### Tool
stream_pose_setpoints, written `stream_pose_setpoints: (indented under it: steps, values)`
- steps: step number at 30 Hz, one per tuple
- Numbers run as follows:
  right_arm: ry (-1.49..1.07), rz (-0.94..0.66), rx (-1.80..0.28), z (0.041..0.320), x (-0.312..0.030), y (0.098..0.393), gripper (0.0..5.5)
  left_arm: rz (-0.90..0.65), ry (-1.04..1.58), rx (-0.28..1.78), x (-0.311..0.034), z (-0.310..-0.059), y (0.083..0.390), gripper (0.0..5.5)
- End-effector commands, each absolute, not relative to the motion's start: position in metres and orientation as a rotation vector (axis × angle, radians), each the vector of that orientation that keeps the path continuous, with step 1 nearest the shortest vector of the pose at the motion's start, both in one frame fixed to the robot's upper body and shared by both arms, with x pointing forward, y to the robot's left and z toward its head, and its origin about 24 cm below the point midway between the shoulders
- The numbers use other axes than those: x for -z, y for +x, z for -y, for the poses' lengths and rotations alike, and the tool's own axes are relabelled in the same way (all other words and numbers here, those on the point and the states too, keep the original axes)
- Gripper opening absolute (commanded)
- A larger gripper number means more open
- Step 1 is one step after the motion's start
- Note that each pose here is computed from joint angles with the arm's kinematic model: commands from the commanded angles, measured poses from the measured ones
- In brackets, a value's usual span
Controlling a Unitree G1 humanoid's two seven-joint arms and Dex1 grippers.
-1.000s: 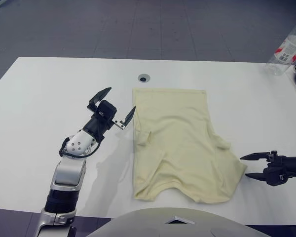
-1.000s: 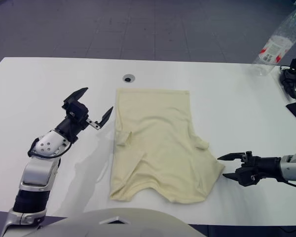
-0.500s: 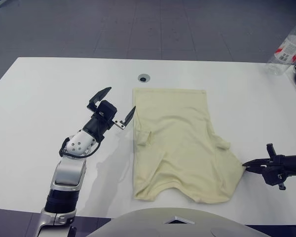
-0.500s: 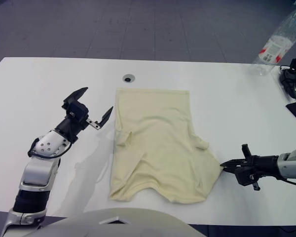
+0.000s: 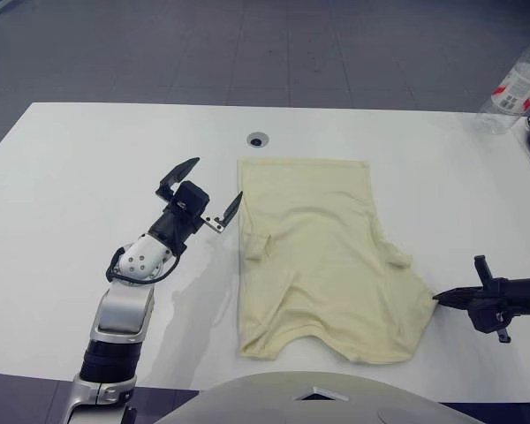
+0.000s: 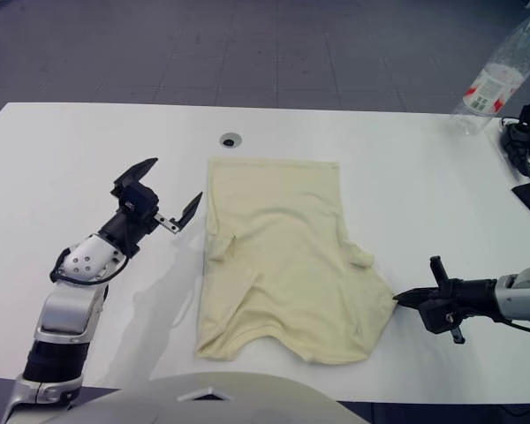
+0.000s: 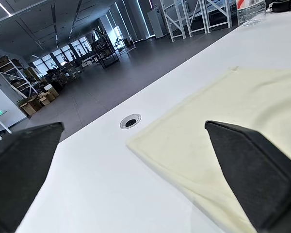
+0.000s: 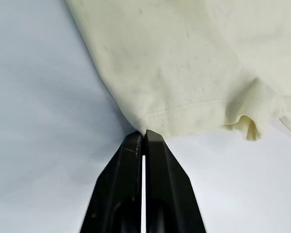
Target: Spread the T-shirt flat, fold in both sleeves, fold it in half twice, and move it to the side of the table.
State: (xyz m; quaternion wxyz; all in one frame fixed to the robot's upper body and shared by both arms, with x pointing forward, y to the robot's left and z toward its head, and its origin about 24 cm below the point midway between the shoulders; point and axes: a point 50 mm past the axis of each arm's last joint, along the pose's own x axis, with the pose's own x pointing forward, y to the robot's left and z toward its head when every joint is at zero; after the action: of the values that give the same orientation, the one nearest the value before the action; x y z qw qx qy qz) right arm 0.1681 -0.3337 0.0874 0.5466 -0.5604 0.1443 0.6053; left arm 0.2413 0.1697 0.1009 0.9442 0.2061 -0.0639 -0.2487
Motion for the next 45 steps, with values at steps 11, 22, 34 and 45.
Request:
stream_pose_setpoints:
  steps: [11,22,34,45]
  values:
    - [-1.405,-0.085,-1.461,0.278,-0.145,0.199,0.01,0.113,0.433,0.523,-0.097,-0.167,0.239,5.4]
    - [-1.379,0.014,-1.589,0.241,-0.125,0.197,0.01,0.122,0.433,0.548,-0.098,-0.16,0.243,5.4]
    - [-1.348,0.097,-1.638,0.208,-0.101,0.207,0.01,0.131,0.434,0.579,-0.099,-0.152,0.247,5.4]
    - [-1.272,0.172,-1.643,0.189,-0.102,0.208,0.01,0.131,0.442,0.584,-0.098,-0.151,0.25,5.4]
